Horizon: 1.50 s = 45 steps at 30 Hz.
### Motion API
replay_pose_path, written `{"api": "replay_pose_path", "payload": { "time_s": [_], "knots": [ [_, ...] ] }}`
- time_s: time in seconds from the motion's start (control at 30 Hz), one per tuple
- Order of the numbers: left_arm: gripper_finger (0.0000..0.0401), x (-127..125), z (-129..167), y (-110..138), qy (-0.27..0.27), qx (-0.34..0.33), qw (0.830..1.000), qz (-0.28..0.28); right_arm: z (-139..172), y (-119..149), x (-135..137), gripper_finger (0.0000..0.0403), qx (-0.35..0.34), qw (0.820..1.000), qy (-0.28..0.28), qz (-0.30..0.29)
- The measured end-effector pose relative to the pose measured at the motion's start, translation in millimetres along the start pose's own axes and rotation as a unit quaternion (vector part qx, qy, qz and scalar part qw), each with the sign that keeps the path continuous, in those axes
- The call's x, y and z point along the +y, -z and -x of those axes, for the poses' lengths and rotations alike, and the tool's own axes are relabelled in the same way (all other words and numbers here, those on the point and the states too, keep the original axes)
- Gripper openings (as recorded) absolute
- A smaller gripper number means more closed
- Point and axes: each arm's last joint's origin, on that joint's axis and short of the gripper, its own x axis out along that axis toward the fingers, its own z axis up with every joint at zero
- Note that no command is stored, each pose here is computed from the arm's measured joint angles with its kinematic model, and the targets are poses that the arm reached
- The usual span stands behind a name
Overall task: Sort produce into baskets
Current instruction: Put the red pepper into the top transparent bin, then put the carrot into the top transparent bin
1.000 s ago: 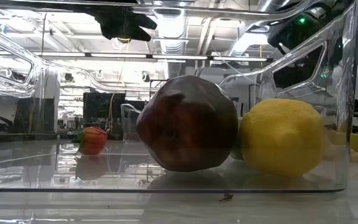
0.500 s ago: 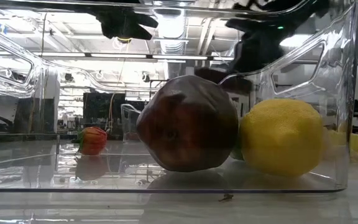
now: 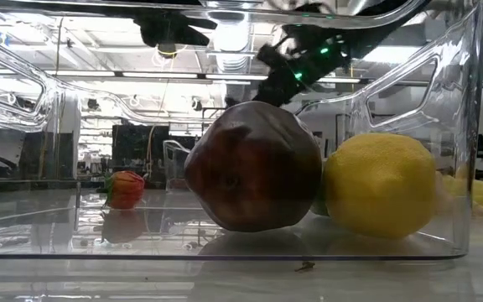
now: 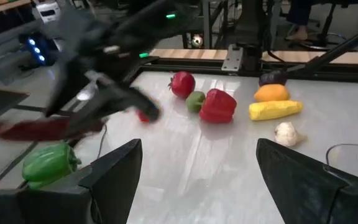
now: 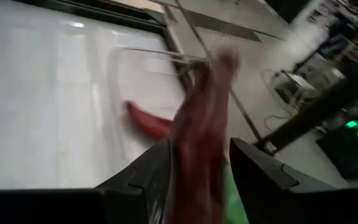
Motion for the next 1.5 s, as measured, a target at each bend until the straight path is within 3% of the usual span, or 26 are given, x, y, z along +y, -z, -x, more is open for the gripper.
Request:
{"api": "replay_pose_path", "payload": {
  "time_s": [0.27,0.4,0.6,0.87,1.17,1.5],
  "knots": [
    [0.0304,1,2,1,-0.002,0.008,1.0,-0.024,-26,-18,-30,0.0244,0.063,0.998,-0.028,-0.004],
    [0.0304,4,5,0,-0.008,0.01,1.0,-0.022,-12,-26,-39,0.0268,0.084,0.996,-0.036,-0.003],
    [0.0304,5,7,3,-0.013,0.025,0.999,-0.015,26,-36,-53,0.0271,0.084,0.996,-0.038,0.002],
    [0.0304,4,7,4,-0.009,0.03,0.999,0.01,60,-2,-69,0.0272,0.162,0.986,-0.04,0.006],
    [0.0304,3,7,4,-0.007,0.027,1.0,0.012,64,62,-81,0.0276,0.312,0.945,-0.095,0.029],
    [0.0304,5,7,5,-0.013,0.034,0.999,0.0,44,91,-69,0.0375,0.4,0.906,-0.124,0.062]
  ]
}}
